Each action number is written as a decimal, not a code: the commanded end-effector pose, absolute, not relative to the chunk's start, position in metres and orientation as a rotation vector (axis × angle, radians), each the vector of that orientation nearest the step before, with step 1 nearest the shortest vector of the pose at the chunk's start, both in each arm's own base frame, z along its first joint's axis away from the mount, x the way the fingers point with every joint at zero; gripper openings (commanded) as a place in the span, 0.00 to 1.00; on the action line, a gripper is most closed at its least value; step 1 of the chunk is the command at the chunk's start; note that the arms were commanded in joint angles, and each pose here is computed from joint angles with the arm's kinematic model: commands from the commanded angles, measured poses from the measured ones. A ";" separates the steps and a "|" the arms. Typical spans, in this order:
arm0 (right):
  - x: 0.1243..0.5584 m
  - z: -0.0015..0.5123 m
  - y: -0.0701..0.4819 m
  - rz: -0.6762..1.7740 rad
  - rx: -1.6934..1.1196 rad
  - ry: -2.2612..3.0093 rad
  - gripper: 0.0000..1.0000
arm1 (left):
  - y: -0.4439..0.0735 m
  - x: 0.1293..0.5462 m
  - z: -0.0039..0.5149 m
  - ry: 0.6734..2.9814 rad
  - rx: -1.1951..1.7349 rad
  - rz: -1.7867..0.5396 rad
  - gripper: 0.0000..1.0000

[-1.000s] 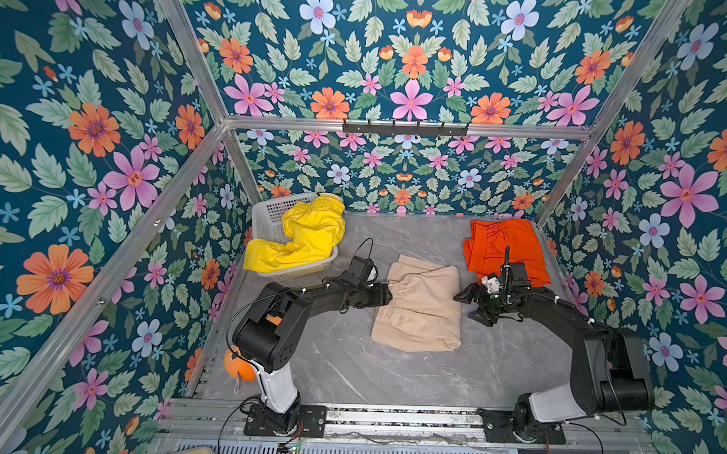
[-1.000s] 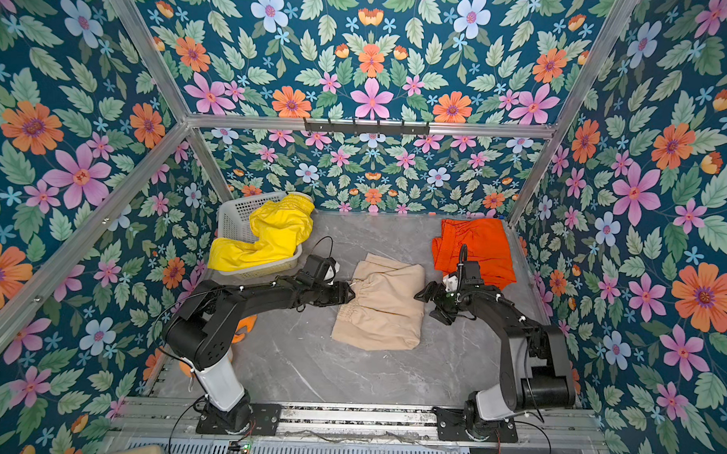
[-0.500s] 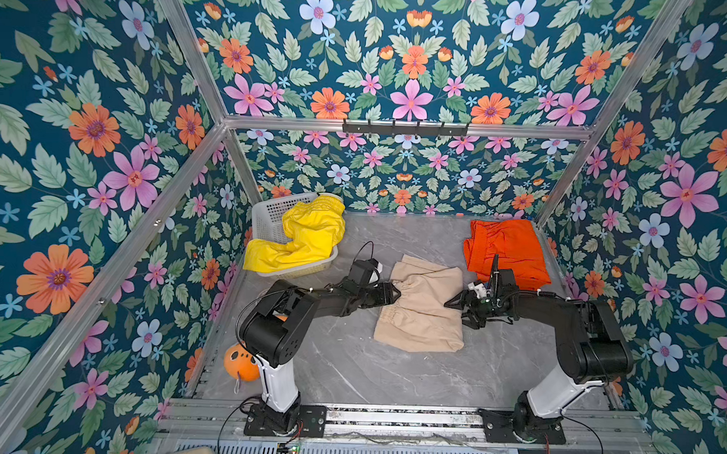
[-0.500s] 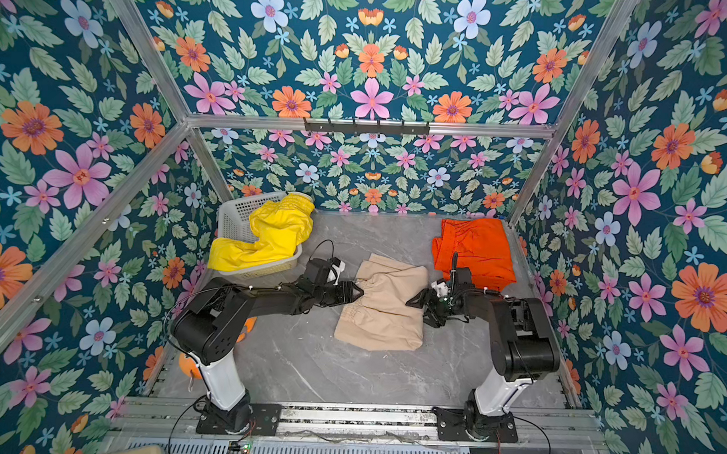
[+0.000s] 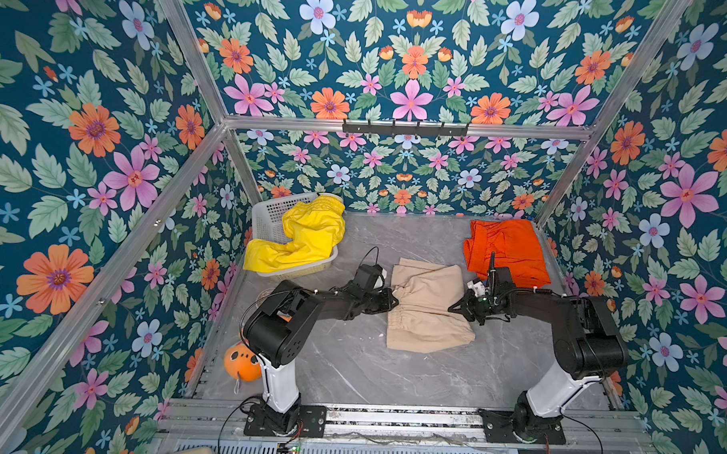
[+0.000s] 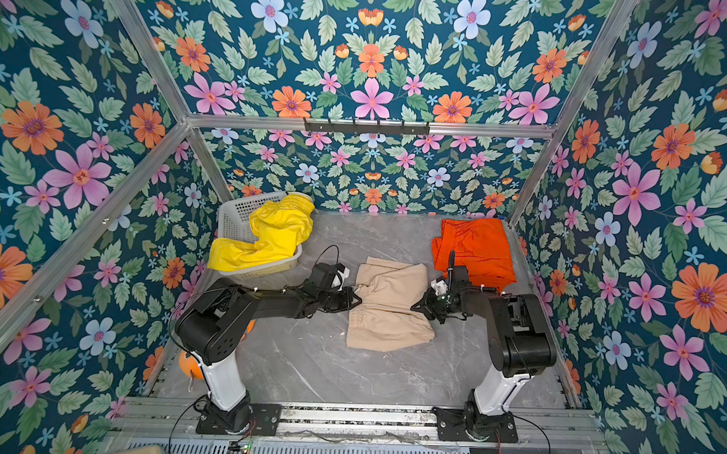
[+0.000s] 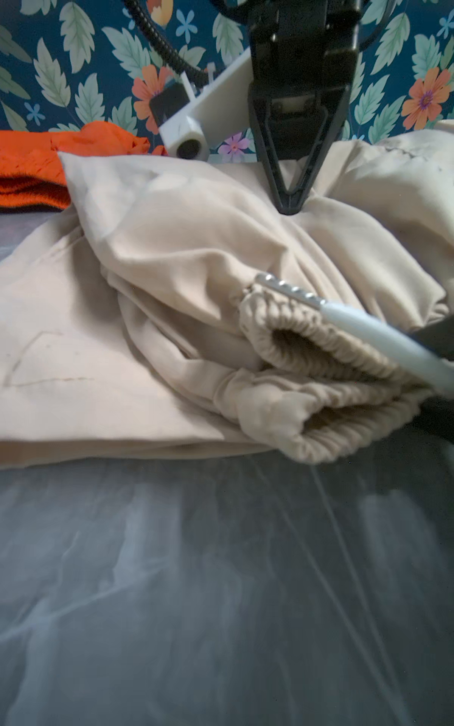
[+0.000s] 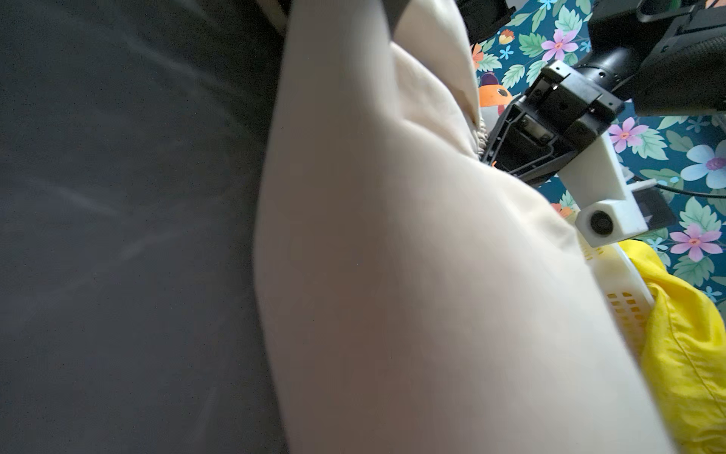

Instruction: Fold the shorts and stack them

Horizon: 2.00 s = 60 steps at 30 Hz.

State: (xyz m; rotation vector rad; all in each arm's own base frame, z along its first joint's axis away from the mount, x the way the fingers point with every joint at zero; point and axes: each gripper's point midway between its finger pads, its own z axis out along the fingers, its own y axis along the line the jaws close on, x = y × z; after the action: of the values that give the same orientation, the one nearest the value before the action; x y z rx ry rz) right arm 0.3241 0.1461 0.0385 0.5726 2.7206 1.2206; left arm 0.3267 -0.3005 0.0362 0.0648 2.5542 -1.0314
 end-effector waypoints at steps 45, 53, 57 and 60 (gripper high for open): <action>0.496 0.224 -0.167 0.638 0.719 2.244 0.00 | -0.531 0.538 0.195 1.757 0.017 -1.314 0.00; 0.526 0.183 -0.202 0.682 0.780 2.237 0.00 | -0.533 0.554 0.153 1.730 -0.098 -1.264 0.27; 0.543 0.153 -0.218 0.691 0.817 2.253 0.00 | -0.526 0.558 0.148 1.738 -0.093 -1.202 0.53; 0.553 0.135 -0.226 0.693 0.821 2.279 0.03 | -0.520 0.555 0.149 1.754 -0.082 -1.165 0.52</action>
State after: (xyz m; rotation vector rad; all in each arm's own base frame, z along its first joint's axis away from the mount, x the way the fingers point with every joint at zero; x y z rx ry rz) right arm 0.5481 -0.2179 0.1438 0.8176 2.2685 0.7206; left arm 0.5561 -0.5230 0.1311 -0.0865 1.8011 -1.2037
